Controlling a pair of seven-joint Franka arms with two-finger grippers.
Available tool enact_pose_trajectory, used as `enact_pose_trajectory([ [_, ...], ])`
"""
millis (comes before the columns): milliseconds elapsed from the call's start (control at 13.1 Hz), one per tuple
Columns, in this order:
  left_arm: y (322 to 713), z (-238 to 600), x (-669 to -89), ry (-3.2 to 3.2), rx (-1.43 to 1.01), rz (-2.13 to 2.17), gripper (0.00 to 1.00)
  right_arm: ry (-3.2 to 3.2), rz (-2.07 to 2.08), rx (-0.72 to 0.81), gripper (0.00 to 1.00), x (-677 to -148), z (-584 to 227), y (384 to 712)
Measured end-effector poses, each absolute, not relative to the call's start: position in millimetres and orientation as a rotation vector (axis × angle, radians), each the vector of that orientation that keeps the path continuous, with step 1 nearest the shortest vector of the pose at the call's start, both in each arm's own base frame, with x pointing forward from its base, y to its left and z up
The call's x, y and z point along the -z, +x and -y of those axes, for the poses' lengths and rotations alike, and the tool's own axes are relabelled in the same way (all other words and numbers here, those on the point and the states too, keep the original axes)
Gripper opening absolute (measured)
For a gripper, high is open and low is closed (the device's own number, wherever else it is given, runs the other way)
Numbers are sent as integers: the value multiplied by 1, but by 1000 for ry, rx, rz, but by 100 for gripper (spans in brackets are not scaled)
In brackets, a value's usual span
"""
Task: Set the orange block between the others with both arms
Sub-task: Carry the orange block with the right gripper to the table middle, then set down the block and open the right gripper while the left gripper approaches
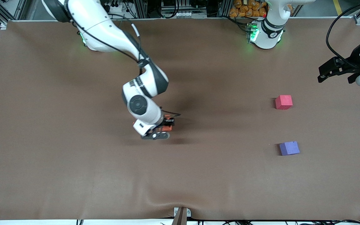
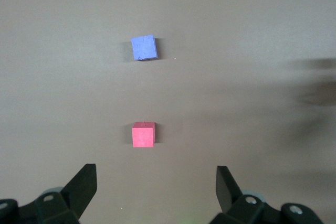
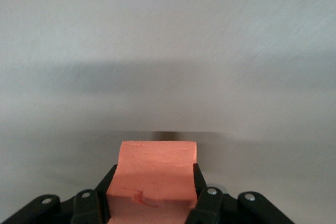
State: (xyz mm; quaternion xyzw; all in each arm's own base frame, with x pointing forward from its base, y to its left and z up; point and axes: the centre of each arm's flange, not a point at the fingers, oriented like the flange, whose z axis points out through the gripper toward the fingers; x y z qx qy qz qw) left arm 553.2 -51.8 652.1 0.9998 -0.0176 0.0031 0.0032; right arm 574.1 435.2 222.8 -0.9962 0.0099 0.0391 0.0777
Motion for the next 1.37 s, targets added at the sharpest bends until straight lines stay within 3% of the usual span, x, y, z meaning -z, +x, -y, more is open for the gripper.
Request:
enact_pose_trajectory([
  [152,553,52,-652,3135,-10,55,100,-2990,-91,-133,56,-214,-455,558],
  [533,553,52,-652,3135,-8,55,100,-2933,-175,-127,59,-209,-460,558],
  [686,554,51,-648,3135,3,54,100,-2930,-179,-122,69,-209,-460,559],
  [838,560,55,-635,3134,42,62,100,-2927,-169,-99,93,-213,-457,564],
  [914,564,59,-625,3121,73,71,100,-2922,-157,-80,100,-217,-453,569],
  [1143,588,81,-562,3046,244,96,100,-2904,-173,-61,100,-257,-429,594],
  [1371,625,133,-481,3026,303,154,100,-2934,-167,-89,100,-339,-383,611],
])
